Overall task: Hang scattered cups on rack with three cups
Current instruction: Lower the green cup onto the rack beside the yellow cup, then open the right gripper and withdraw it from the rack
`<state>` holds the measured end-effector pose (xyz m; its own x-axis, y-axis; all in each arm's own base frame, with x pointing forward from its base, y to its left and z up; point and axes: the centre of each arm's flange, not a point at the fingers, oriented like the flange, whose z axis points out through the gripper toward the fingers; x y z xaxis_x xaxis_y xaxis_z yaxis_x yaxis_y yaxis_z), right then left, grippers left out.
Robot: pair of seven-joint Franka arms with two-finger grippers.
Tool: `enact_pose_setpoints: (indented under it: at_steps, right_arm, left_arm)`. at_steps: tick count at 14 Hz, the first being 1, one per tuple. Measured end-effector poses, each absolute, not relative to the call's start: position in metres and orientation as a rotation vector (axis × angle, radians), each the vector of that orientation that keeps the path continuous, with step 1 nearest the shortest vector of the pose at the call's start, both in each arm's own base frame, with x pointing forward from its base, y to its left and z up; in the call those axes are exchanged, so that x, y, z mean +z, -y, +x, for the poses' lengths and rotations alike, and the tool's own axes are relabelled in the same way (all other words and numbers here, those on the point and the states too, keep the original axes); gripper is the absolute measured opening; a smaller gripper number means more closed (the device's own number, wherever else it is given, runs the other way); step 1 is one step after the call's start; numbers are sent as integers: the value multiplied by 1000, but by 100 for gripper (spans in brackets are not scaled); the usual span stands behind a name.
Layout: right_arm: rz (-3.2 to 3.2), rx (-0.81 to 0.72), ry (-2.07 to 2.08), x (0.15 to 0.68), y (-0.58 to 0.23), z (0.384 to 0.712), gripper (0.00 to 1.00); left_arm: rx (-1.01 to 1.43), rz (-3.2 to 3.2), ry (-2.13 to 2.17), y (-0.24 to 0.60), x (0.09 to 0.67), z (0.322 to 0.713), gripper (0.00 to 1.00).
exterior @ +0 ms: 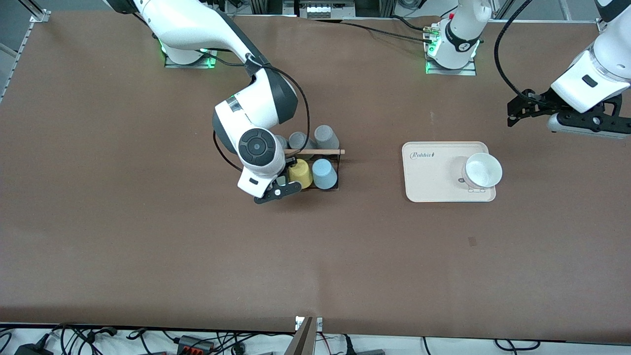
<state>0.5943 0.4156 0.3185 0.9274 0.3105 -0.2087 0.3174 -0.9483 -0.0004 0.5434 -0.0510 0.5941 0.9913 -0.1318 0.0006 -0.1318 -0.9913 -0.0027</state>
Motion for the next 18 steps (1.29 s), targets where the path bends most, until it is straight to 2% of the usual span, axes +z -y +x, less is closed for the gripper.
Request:
enact_pose_setpoints:
  at_steps: [4,6,8,12,18]
  right_arm:
    - [3051,-322,-497,318,-416,594,66]
    - [3053,-318,-494,320,-416,595,80]
    - [3059,-303,-475,324,-415,597,99]
    - [3076,-242,-427,348,-407,607,100]
    - [3107,-70,-275,432,-345,635,100]
  left_arm:
    - [-1,-3132,-207,51,594,543,100]
    - [-1,-3132,-207,51,594,543,100]
    - [-1,-3132,-207,51,594,543,100]
    - [-1,-3132,-207,51,594,543,100]
    - [-1,-3132,-207,51,594,543,100]
